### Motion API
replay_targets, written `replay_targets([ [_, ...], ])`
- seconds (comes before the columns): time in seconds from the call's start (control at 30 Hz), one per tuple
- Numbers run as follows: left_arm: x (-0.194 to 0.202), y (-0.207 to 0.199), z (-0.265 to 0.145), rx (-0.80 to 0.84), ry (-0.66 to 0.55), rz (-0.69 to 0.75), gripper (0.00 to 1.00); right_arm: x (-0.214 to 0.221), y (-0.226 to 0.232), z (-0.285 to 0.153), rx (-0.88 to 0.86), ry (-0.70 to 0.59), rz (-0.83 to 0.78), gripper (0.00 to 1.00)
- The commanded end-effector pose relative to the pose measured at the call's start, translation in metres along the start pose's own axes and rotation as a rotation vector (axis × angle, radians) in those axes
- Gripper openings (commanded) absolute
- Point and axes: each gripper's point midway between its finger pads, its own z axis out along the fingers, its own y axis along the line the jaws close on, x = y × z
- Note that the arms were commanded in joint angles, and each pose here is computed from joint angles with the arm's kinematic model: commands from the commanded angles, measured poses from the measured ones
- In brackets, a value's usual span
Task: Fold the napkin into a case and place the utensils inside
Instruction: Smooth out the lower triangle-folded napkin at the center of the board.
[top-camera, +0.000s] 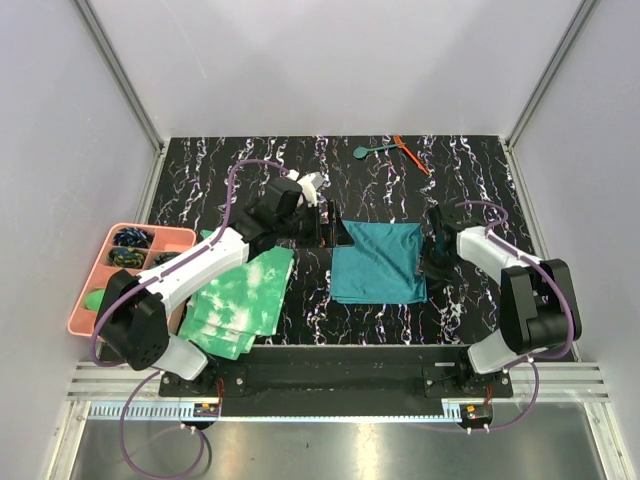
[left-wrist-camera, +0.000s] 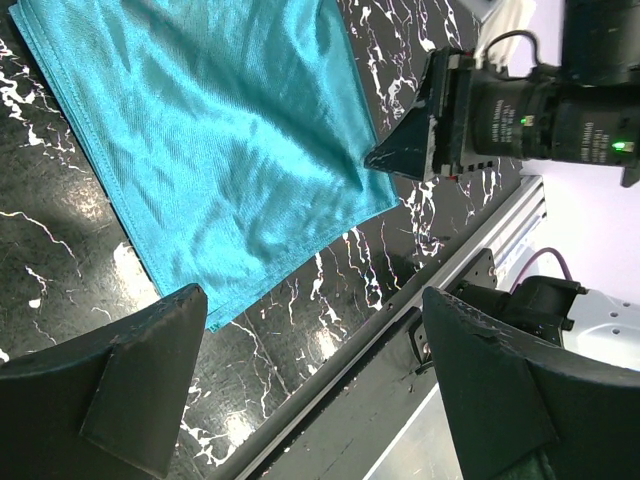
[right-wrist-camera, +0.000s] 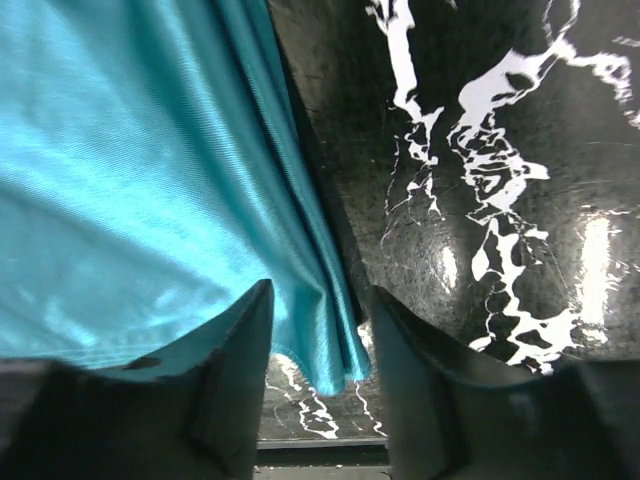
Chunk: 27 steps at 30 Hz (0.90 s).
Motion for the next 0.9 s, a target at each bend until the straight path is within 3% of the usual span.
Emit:
replay_targets([
  [0.0, -0.009, -0.009, -0.002, 0.041, -0.029, 0.017, 0.91, -0.031, 0.007, -0.027, -0.020, -0.124, -0.012, 0.58],
  [0.13, -0.009, -0.010, -0.001, 0.049, -0.023, 0.012, 0.90, -0.055, 0.016, -0.026, -0.025, -0.150, -0.030, 0.57],
  [0.23, -0.009, -0.014, -0.002, 0.065, -0.016, 0.009, 0.90, -0.067, 0.020, -0.014, -0.033, -0.130, -0.036, 0.48],
  [0.53, -0.006, -0.008, -0.012, 0.045, -0.021, 0.017, 0.90, -0.055, -0.003, 0.030, 0.037, -0.054, -0.025, 0.45],
  [0.67, -0.008, -0.004, -0.012, 0.036, -0.026, 0.013, 0.90, -0.063, -0.024, 0.031, 0.138, -0.081, -0.011, 0.36],
  [0.87, -0.009, 0.021, -0.013, -0.048, -0.070, -0.072, 0.90, -0.079, -0.002, 0.000, 0.050, -0.139, -0.047, 0.44],
])
